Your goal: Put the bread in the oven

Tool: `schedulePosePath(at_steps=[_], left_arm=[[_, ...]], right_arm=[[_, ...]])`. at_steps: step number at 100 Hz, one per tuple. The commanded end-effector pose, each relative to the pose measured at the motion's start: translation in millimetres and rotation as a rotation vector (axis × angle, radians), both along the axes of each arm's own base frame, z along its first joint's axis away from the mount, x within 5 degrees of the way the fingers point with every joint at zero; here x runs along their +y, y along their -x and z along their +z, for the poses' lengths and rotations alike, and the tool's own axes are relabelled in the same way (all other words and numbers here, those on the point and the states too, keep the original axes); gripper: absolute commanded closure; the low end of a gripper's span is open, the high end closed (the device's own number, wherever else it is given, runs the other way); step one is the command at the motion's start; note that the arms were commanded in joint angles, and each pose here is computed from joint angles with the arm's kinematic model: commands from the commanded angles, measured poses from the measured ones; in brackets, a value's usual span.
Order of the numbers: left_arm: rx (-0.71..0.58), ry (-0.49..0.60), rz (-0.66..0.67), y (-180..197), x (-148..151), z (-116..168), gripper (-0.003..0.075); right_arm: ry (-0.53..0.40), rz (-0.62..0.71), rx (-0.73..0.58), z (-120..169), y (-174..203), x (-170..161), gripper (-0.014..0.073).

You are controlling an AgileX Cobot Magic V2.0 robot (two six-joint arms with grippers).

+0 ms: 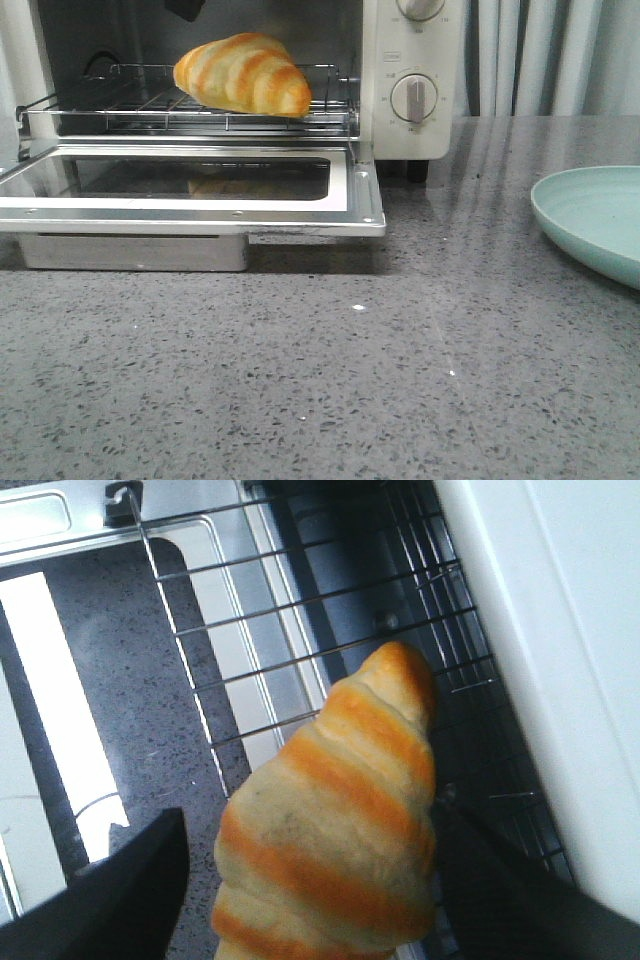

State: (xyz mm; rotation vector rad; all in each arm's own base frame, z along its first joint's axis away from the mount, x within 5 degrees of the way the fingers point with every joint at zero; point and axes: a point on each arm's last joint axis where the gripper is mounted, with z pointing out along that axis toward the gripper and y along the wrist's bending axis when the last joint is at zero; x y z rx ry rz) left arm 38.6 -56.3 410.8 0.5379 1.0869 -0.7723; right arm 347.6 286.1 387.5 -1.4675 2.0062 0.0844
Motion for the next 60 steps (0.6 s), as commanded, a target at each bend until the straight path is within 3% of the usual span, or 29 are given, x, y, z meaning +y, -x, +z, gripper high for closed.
schedulePosePath(at_steps=[1,19,26,47,60], left_arm=[[-0.013,0.022,-0.025,2.7,0.1,9.7,0.074],[-0.006,0.025,-0.007,1.3,1.1,9.6,0.074],[-0.004,0.021,0.017,-0.3,2.2,9.2,0.074],[-0.008,-0.003,0.104,-5.6,6.2,7.8,0.074],[-0.021,-0.004,0.222,-7.1,16.9,8.2,0.074]], right_arm=[[-0.077,-0.003,-0.067,43.2,19.1,-16.0,0.0211],[-0.083,0.024,-0.066,56.3,36.3,-16.6,0.0573],[-0.098,0.037,-0.083,64.8,44.7,-16.8,0.067],[-0.146,0.071,-0.166,96.6,75.3,-22.4,0.0666],[-0.19,-0.015,-0.268,120.4,88.5,-33.9,0.0666]])
